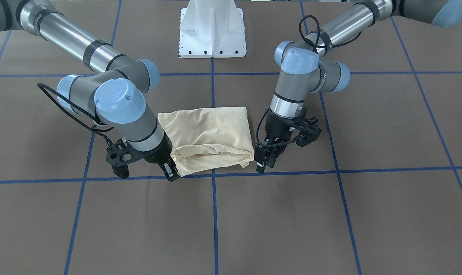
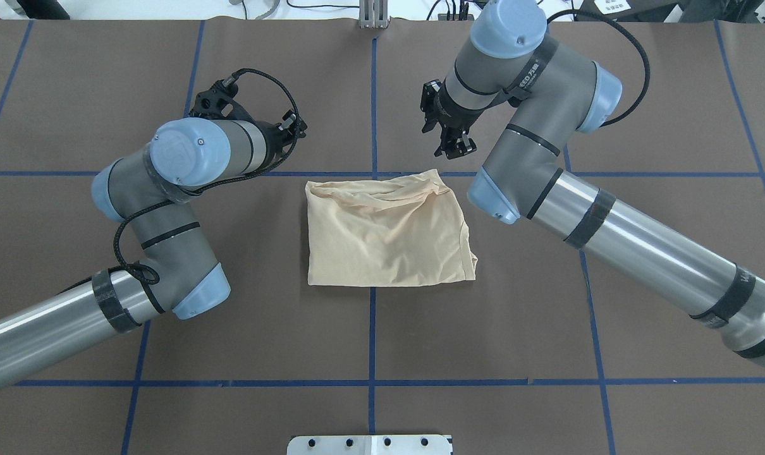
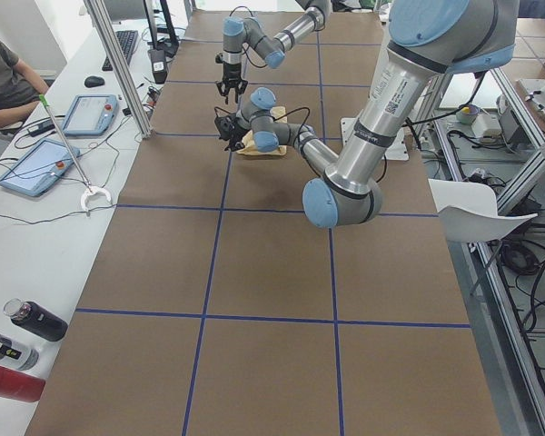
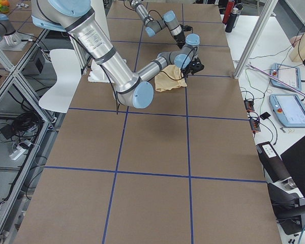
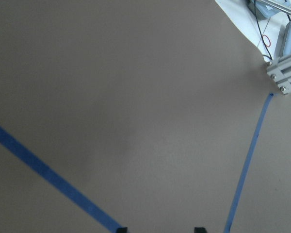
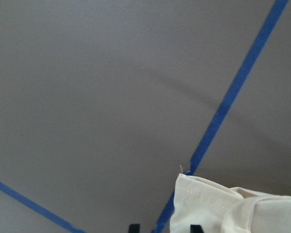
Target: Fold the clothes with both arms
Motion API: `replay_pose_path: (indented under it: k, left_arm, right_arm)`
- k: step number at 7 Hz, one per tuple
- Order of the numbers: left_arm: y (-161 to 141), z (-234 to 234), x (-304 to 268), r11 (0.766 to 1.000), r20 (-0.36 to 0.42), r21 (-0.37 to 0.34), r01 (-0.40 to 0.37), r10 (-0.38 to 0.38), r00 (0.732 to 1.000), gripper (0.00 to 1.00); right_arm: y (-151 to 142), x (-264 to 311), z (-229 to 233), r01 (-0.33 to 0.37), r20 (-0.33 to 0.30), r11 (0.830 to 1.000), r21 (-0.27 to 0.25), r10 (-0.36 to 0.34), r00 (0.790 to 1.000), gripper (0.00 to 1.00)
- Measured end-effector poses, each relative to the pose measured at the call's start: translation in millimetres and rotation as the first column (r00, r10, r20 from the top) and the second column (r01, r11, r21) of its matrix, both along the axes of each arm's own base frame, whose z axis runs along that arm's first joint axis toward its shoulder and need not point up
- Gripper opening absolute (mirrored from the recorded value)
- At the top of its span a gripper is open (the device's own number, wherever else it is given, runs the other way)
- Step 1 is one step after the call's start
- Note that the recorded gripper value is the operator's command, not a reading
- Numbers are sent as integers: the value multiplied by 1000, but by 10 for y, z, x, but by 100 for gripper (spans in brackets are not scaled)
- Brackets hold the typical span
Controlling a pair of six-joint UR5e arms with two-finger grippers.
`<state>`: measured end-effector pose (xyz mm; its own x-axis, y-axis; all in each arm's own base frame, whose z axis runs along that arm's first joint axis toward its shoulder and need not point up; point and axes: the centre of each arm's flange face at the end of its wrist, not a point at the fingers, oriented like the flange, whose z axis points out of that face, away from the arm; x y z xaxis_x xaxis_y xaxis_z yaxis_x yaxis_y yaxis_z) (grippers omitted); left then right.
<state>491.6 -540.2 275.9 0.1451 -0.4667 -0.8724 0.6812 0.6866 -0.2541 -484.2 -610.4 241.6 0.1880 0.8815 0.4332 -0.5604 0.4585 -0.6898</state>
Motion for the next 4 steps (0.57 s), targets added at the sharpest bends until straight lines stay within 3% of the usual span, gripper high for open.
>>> replay_pose_path:
  k: [2,3,4]
  left_arm:
    - [-54,-43,-97,999,-8,11,-38,38,999,55]
    - [-65,-113,-218,997,-5,38,-66,66,998,48]
    - [-50,-148,-402,993,8,76,-88,87,996,35]
  right_arm:
    - [-9,30,-95,23,17,1000,18,-23,1000,100]
    - [110,6,-167,35,29,999,41,-36,999,57]
    - [307,-77,-226,46,35,997,69,-49,998,1]
